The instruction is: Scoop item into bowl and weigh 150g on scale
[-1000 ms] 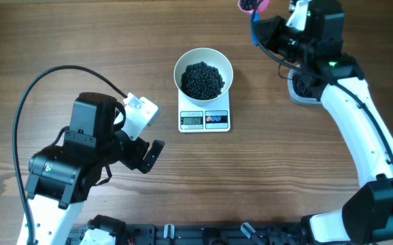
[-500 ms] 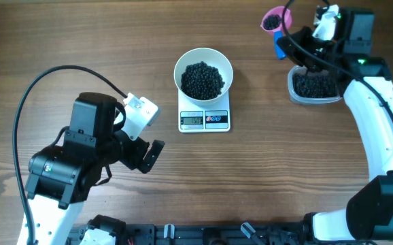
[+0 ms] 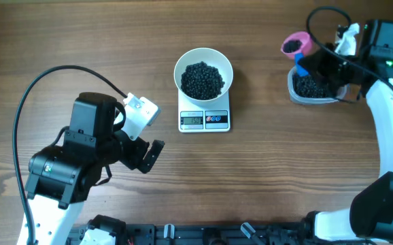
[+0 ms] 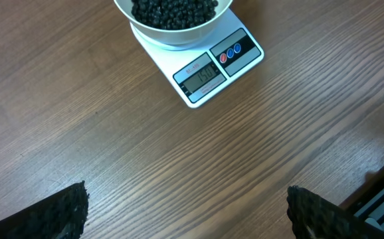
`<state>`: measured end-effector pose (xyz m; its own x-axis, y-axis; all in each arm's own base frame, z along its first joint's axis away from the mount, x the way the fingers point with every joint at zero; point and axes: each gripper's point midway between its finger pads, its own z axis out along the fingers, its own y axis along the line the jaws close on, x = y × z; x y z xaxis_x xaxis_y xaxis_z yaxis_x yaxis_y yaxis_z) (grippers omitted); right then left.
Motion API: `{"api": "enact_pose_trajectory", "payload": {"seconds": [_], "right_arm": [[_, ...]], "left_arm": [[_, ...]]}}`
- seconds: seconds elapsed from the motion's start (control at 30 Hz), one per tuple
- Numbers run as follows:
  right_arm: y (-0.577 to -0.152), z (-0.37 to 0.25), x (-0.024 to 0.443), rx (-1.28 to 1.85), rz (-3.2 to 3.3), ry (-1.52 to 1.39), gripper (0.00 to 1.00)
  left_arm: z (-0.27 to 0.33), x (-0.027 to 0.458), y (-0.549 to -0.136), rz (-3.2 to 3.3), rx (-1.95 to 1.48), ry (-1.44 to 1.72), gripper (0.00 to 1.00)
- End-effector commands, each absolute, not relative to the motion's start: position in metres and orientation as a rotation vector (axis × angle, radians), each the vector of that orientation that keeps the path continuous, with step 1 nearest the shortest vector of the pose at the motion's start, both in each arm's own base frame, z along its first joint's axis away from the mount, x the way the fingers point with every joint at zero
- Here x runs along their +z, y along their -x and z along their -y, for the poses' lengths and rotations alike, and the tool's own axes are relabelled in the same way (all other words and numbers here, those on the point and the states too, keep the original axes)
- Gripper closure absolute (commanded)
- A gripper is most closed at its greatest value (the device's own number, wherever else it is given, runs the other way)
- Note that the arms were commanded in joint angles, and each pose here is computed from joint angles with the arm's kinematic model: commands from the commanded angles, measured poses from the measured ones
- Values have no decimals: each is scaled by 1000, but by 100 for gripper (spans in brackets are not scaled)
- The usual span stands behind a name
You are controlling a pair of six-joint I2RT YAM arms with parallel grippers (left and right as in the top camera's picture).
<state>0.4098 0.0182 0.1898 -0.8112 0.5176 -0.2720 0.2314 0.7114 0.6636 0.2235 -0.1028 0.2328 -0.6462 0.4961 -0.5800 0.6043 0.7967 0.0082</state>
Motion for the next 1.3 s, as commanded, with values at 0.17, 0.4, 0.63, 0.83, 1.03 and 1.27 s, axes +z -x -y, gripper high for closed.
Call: {"api": "enact_pose_trajectory", "payload": {"seconds": [0.17,0.4,0.63,0.83,1.03,1.27], "right_arm": [[-361,40,178,597,-2602,-710,95],[-352,71,169,325,-2632,-775,96],[-348,70,160,293,-2663,-752,96],[-348,49,154,286,-2707,-661,96],[-347,54,151,126,-2736,-577,96],[-347,56,151,103,-2736,-579,95]], "left_arm": [[104,240,-225,-2378,-256,-830,0],[104,240,-225,-2378,-256,-830,0],[104,240,-225,-2377,-256,-830,0],[104,240,-225,-2378,-256,-830,0],[104,240,-225,-2378,-256,-830,0],[104,240,-225,-2377,-256,-830,0]]}}
